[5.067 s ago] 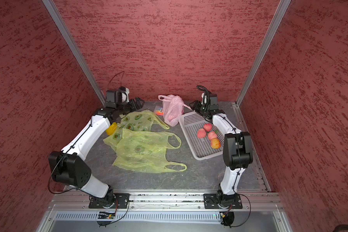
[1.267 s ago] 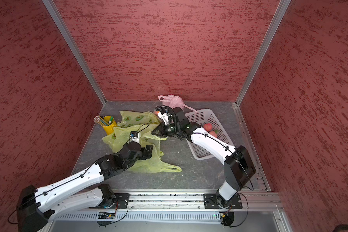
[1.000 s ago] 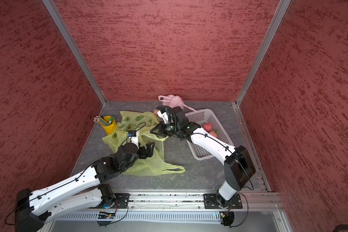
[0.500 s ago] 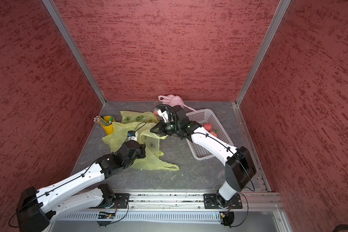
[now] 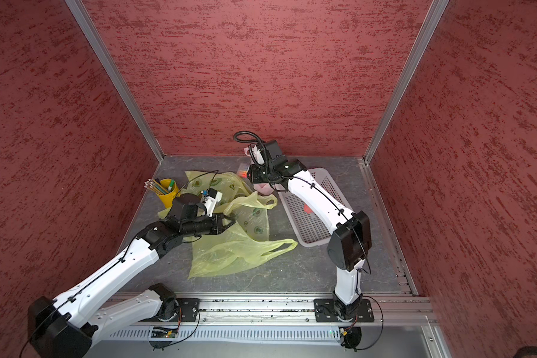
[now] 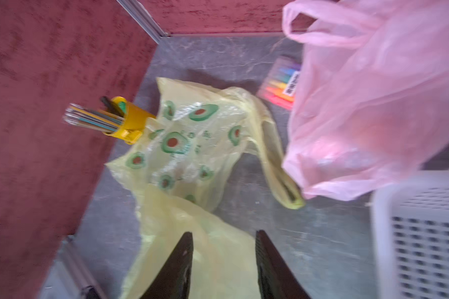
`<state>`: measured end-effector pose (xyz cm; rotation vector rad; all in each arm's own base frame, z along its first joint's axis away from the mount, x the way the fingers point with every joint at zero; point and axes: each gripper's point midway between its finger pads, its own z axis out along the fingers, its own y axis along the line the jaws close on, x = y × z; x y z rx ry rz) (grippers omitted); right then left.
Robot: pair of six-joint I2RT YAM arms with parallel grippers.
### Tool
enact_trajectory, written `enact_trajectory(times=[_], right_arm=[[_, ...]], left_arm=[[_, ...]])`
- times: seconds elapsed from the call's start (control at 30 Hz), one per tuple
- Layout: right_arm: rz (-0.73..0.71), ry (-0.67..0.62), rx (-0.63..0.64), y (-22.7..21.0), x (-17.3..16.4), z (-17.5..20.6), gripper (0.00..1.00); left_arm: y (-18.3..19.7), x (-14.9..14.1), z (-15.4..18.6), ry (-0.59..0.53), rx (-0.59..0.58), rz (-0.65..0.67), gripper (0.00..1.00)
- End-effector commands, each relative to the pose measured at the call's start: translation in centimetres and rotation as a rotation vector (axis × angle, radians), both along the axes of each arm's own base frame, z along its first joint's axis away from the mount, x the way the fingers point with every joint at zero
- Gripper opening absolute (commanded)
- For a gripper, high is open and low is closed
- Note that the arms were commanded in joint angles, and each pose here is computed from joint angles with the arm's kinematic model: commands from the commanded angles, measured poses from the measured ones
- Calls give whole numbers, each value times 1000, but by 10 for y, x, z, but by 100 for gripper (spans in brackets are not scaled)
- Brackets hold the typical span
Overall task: Place the peach into a plastic bag & tie a knot
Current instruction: Pick up the plastic bag at the center of the board.
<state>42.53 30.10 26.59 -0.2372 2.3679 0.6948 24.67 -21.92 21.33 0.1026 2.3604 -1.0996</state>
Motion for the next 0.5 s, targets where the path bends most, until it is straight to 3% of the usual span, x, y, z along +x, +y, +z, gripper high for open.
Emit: enact_trajectory(times=[0.0, 0.1, 0.17, 0.27, 0.37, 0.47], right_arm=[[-123, -106, -4, -63, -3, 48, 56], [-208, -119, 42, -106, -13, 63, 71], [-237, -108, 86, -123, -21, 64, 96], [-450, -96, 132, -163, -30, 64, 99], [-388, -161, 136, -170, -41, 72, 99], [-476, -180, 108, -189, -46, 67, 99]], left_arm=[[-14, 8, 25, 39, -201, -69, 0], [-19, 20, 21, 60, -212, -85, 0], [-24, 25, 20, 69, -219, -105, 0], [-28, 31, 20, 69, -222, -115, 0], [-30, 34, 22, 60, -231, -120, 0], [-31, 35, 20, 65, -234, -125, 0]])
